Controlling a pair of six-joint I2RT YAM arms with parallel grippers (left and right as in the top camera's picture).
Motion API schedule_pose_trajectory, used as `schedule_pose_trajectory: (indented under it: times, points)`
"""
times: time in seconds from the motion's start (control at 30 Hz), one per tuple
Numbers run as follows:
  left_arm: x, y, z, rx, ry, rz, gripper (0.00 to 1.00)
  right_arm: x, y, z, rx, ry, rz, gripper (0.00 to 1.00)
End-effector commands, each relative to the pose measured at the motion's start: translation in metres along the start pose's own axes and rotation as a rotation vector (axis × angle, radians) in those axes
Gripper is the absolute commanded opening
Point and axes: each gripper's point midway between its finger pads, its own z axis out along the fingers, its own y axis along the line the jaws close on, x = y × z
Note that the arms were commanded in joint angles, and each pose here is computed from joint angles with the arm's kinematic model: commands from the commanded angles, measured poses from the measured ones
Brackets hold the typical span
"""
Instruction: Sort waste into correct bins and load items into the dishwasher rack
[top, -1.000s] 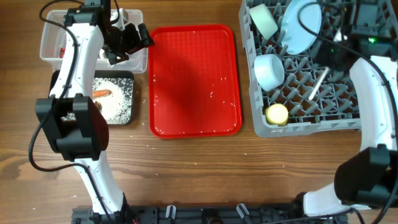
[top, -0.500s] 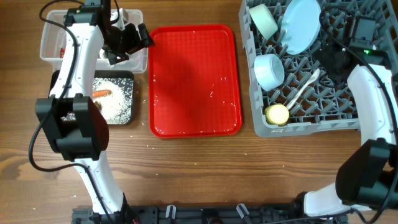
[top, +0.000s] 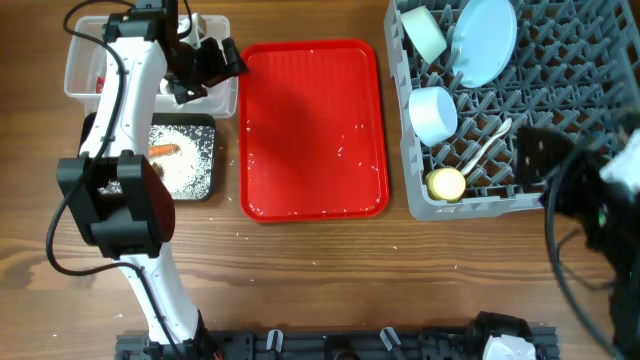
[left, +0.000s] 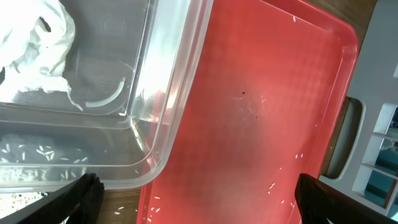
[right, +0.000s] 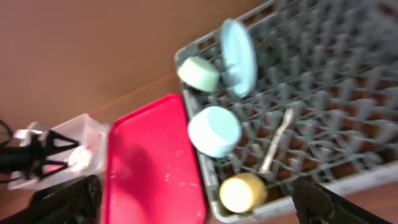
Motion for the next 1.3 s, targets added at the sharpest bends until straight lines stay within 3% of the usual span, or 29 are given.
schedule_pose_trajectory:
  times: [0.0, 0.13, 0.43, 0.73, 0.97, 1.27]
  points:
    - [-0.003, -0.004, -0.006, 0.004, -0.019, 0.0, 1.0, -0.003, -0.025, -0.036, 0.156, -0.131, -0.033, 1.0]
    - [-0.003, -0.004, -0.006, 0.004, -0.019, -0.001, 1.0, 0.008, -0.033, -0.042, 0.145, -0.252, -0.064, 1.0]
    - [-0.003, -0.004, -0.006, 0.004, -0.019, -0.001, 1.0, 0.094, -0.018, 0.078, -0.277, -0.489, -0.201, 1.0]
    - [-0.003, -0.004, -0.006, 0.004, -0.019, -0.001, 1.0, 0.147, -0.036, 0.116, -0.293, -0.472, -0.197, 1.0]
    - [-0.003, -0.004, -0.006, 0.004, -0.019, 0.0, 1.0, 0.158, -0.042, 0.121, -0.354, -0.424, 0.086, 1.0]
    - [-0.003, -0.004, -0.006, 0.004, -0.019, -0.001, 1.0, 0.159, -0.043, 0.124, -0.381, -0.385, 0.246, 1.0]
